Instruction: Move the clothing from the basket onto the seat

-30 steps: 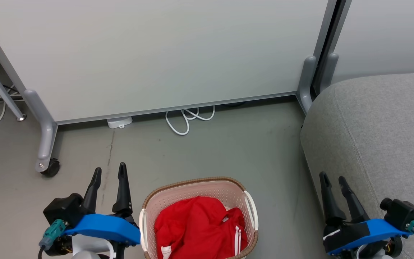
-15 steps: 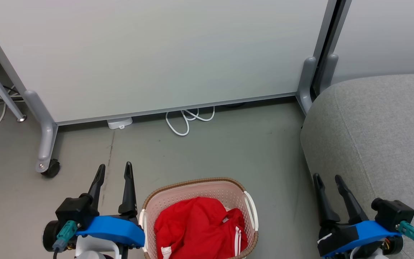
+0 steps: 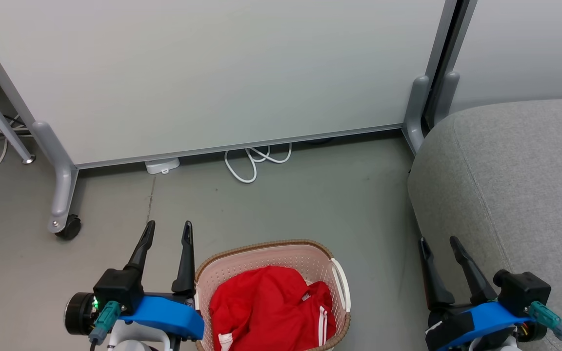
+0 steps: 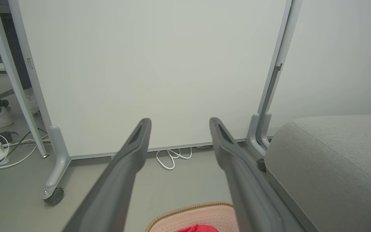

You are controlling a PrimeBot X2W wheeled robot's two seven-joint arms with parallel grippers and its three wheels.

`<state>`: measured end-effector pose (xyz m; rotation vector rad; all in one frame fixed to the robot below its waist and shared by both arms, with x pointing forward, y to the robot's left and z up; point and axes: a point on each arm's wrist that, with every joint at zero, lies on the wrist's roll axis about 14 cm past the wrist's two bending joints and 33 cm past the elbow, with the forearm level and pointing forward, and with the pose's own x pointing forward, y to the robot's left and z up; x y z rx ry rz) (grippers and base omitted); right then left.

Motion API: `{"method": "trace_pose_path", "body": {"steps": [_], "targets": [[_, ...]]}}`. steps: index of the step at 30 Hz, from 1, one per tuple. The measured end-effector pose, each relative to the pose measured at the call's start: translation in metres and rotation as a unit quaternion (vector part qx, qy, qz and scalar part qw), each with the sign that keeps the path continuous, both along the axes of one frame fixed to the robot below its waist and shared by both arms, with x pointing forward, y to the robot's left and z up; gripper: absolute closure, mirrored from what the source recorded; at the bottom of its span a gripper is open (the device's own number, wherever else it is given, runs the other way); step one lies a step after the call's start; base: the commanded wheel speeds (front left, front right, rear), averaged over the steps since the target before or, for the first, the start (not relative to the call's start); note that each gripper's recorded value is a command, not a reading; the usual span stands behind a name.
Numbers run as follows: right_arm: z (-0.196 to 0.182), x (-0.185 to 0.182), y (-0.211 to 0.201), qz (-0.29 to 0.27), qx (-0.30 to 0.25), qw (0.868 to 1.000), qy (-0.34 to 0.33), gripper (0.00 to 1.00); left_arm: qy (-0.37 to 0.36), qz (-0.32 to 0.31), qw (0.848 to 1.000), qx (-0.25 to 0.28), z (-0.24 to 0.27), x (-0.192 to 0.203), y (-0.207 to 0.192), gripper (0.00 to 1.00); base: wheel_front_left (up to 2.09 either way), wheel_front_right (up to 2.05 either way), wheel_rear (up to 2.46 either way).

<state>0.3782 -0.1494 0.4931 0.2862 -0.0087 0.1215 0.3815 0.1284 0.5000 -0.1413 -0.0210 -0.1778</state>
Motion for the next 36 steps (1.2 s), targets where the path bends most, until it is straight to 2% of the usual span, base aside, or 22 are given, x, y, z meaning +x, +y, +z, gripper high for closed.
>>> {"method": "trace_pose_path", "body": {"steps": [20, 36], "targets": [[-0.002, -0.001, 0.011, 0.023, -0.066, 0.997, -0.015, 0.00, 0.004, -0.034, 0.999, 0.042, -0.015, -0.004, -0.012, 0.00, 0.00, 0.00, 0.00], [-0.005, -0.002, 0.009, 0.021, -0.066, 0.998, -0.010, 0.00, 0.009, -0.036, 0.998, 0.044, -0.018, -0.003, -0.012, 0.00, 0.00, 0.00, 0.00]]}}
